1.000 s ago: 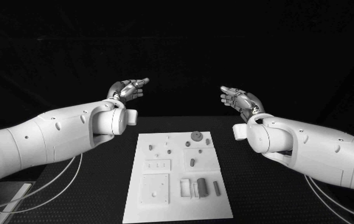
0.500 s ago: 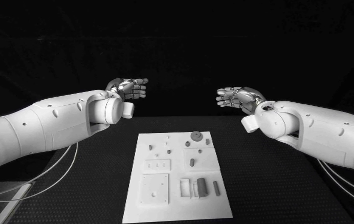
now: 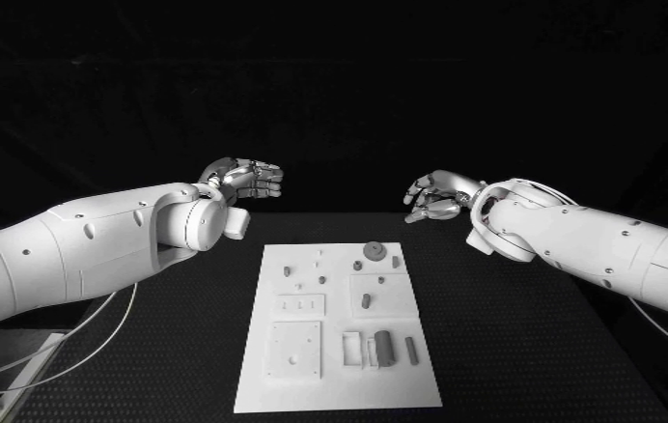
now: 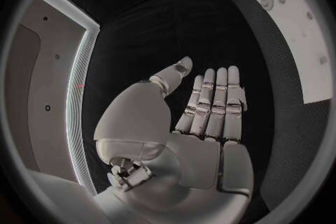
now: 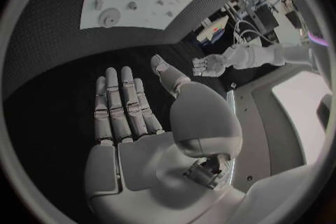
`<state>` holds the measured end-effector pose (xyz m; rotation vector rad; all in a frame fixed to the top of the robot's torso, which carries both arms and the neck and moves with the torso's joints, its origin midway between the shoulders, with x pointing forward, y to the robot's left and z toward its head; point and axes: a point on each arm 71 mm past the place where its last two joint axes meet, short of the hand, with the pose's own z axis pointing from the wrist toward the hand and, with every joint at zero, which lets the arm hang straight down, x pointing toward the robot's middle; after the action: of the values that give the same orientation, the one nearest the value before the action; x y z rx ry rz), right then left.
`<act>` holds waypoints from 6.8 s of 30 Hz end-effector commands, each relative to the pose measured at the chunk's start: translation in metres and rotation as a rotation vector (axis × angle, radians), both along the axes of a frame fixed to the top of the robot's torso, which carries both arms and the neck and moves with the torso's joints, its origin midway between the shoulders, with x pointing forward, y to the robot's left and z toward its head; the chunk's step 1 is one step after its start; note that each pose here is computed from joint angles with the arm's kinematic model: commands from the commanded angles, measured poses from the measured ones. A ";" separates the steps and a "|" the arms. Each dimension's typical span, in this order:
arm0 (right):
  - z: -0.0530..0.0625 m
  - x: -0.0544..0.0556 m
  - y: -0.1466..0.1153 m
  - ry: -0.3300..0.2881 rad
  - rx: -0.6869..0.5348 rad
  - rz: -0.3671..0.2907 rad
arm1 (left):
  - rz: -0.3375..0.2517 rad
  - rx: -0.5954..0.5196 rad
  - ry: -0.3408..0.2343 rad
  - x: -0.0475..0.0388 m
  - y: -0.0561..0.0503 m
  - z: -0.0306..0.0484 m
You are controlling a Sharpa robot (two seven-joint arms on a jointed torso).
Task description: Assemble the parts on the task board
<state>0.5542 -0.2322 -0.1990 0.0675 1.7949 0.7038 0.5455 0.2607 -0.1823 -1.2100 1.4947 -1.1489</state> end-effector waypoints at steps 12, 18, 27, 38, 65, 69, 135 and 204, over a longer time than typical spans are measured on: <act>0.000 0.005 0.032 -0.190 -0.338 0.151 | -0.122 -0.030 -0.045 -0.0204 -0.022 0.0002; -0.003 0.009 0.043 -0.183 -0.381 0.170 | -0.149 -0.031 -0.057 -0.0231 -0.028 0.0012; -0.005 0.011 0.051 -0.187 -0.397 0.180 | -0.166 -0.038 -0.061 -0.0237 -0.034 0.0017; -0.010 -0.001 0.048 -0.204 -0.435 0.223 | -0.165 -0.045 -0.072 -0.0235 -0.031 0.0048; -0.020 -0.015 0.068 -0.320 -0.496 0.257 | -0.149 -0.078 -0.053 -0.0247 -0.026 0.0052; -0.023 -0.014 0.066 -0.305 -0.528 0.264 | -0.145 -0.078 -0.048 -0.0247 -0.025 0.0049; -0.029 -0.015 0.056 -0.284 -0.496 0.234 | -0.142 -0.079 -0.036 -0.0228 -0.019 0.0042; 0.001 -0.011 0.060 -0.398 -0.383 0.090 | -0.130 -0.082 -0.038 -0.0187 -0.020 0.0036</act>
<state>0.5426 -0.1697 -0.2004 -0.4304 1.5645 0.4282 0.5266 0.2427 -0.1802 -1.1576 1.5358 -1.3016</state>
